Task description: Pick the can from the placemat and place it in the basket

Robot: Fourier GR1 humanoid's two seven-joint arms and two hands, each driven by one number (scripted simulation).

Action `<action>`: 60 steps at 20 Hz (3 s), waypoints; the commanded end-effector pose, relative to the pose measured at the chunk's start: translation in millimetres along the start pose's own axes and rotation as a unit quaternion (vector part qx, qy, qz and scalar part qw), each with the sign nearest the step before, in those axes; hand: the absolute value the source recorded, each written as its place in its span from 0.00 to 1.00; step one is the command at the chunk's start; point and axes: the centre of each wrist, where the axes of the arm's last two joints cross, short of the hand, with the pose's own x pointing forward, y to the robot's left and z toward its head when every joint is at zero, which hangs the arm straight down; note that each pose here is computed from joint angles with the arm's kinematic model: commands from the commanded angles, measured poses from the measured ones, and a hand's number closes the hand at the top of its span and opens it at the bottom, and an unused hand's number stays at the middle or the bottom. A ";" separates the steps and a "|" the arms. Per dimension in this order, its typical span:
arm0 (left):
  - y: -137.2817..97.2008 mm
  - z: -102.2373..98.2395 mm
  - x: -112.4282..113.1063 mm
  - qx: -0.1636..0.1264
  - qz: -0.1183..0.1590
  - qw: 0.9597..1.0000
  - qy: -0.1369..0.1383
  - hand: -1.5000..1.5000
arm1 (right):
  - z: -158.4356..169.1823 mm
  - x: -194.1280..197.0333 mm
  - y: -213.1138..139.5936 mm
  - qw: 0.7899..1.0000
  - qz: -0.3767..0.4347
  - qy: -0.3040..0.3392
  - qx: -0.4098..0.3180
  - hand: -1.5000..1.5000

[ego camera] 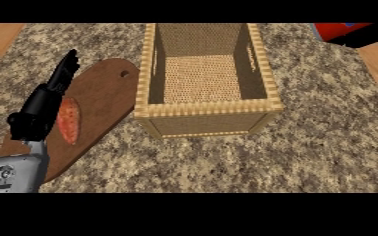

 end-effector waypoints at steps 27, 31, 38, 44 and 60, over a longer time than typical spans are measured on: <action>7.6 0.9 11.3 0.003 -0.001 1.000 0.002 0.50 | -65.8 272.9 74.4 0.976 -0.041 0.010 0.214 1.00; -9.7 -11.0 11.3 -0.001 -0.007 1.000 -0.009 0.50 | -68.3 264.2 73.2 0.970 0.041 0.026 0.237 1.00; -1.8 -4.0 6.4 -0.007 0.003 1.000 -0.010 0.50 | -72.1 276.5 75.5 0.957 0.172 0.032 0.231 1.00; -2.2 5.8 7.6 -0.009 0.004 1.000 -0.006 0.50 | -76.7 261.9 75.3 0.949 0.128 0.035 0.285 0.00; 0.5 -0.7 6.3 -0.010 0.001 1.000 -0.017 0.50 | -81.7 220.9 38.1 0.972 -0.196 0.105 0.073 0.00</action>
